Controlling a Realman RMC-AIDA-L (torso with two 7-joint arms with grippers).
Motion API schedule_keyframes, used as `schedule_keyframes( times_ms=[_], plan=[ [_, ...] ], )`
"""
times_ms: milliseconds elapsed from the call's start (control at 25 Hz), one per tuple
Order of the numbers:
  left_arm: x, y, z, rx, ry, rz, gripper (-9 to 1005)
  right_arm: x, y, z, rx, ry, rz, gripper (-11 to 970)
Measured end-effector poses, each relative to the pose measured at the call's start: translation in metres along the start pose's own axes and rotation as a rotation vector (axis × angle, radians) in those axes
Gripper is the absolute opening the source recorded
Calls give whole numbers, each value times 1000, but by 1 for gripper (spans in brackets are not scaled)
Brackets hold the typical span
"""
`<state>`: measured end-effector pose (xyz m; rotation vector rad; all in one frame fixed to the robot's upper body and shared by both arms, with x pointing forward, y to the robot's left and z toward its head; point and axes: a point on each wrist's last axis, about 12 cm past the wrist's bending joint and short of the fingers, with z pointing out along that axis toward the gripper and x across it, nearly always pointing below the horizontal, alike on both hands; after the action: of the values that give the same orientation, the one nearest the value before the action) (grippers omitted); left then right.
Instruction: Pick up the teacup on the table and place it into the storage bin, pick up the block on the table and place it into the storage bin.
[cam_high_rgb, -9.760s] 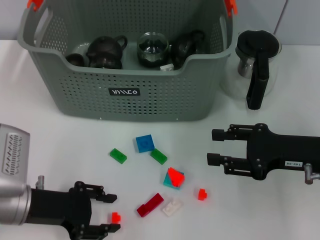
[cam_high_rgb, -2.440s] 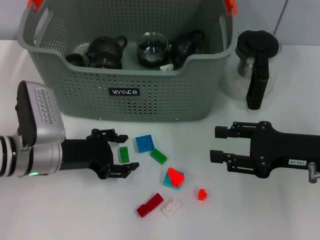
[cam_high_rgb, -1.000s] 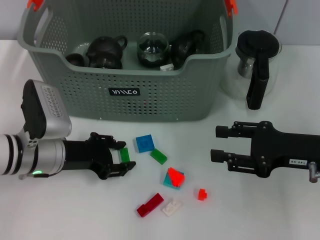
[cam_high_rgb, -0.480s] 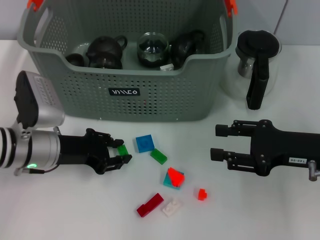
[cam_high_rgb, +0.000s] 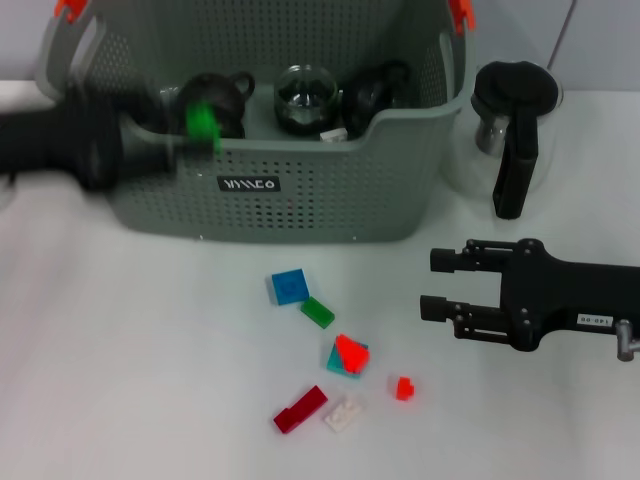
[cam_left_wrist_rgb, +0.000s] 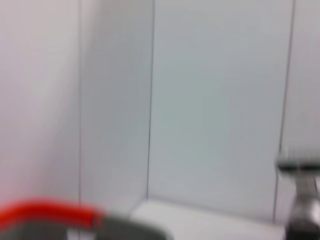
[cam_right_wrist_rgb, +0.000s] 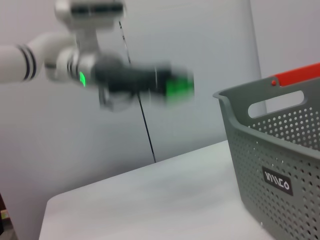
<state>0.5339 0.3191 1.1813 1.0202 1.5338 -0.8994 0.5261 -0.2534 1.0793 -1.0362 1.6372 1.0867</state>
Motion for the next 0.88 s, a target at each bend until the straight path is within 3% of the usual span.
schedule_keyframes(
  times_ms=[120,320,440,560,680,880],
  plan=[
    [-40,18,2,-29,-41,-3,417,-1,0,1,-1,0,-1,644],
    [-79,61,51,-172,31,-19,417,-1,1,3,-7,-3,0,644],
    [-76,82,93,-289,173,-28,418,-1,1,4,-12,-4,-1,644],
    [-64,93,119,-407,295,-61,418,-1,1,3,-12,-4,0,645],
    [-53,98,133,-477,363,-111,418,-1,1,3,-12,-6,0,645],
    [-43,99,143,-505,449,-139,430,-2,1,3,-11,-6,-5,645]
  ],
)
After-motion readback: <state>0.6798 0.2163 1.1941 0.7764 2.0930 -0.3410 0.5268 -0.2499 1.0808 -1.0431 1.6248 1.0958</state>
